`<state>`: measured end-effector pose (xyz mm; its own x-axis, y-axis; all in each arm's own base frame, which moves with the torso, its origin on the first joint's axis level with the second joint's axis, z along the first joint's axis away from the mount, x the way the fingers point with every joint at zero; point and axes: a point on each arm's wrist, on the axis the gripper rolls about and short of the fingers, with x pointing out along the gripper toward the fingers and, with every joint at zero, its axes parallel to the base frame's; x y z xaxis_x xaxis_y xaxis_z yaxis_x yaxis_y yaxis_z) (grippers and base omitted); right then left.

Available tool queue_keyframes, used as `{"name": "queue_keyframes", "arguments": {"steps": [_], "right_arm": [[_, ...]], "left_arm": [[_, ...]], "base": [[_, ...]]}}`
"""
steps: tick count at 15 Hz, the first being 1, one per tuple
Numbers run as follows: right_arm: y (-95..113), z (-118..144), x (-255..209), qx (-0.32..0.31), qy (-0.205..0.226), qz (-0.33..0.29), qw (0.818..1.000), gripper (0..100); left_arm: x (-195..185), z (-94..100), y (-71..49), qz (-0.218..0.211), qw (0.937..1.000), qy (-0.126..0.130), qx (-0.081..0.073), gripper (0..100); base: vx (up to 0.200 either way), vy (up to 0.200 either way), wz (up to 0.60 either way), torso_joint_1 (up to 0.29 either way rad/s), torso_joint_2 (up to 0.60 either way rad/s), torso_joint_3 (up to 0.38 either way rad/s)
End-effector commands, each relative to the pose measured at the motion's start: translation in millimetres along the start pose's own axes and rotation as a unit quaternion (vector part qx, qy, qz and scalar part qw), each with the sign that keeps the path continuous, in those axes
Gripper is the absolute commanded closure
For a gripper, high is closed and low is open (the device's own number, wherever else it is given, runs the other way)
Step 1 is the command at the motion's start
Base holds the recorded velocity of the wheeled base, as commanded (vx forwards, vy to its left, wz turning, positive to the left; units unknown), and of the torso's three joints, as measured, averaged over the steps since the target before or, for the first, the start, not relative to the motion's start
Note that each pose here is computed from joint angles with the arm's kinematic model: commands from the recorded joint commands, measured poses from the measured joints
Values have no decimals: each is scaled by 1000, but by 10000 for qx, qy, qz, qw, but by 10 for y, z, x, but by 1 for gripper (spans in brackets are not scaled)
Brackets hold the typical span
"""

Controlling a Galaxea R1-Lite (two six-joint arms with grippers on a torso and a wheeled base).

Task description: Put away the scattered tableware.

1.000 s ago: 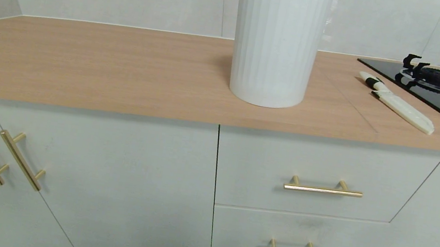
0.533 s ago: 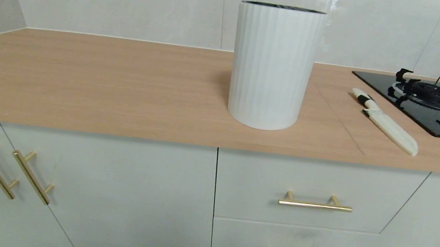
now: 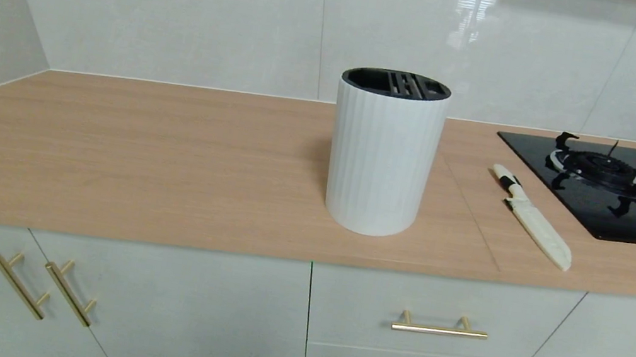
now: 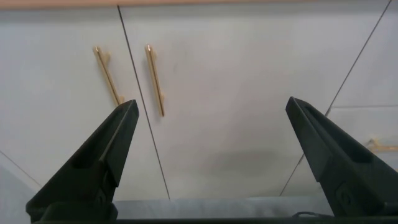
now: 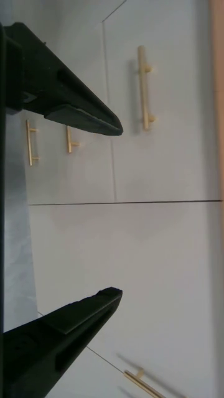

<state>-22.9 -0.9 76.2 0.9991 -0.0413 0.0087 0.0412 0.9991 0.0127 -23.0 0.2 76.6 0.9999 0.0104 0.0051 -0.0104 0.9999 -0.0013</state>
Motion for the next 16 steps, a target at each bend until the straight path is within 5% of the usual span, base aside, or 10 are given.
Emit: {"name": "queue_keyframes", "arguments": {"steps": [1,16], "right_arm": [[0,1,1,-1,5,-1,10000,0],[0,1,1,-1,5,-1,10000,0]], "left_arm": [[1,1,0,2,10000,3,-1,0],[1,1,0,2,10000,3,-1,0]], "base": [[0,0,0,217,-486,-266],[0,0,0,242,-528,-281]]}}
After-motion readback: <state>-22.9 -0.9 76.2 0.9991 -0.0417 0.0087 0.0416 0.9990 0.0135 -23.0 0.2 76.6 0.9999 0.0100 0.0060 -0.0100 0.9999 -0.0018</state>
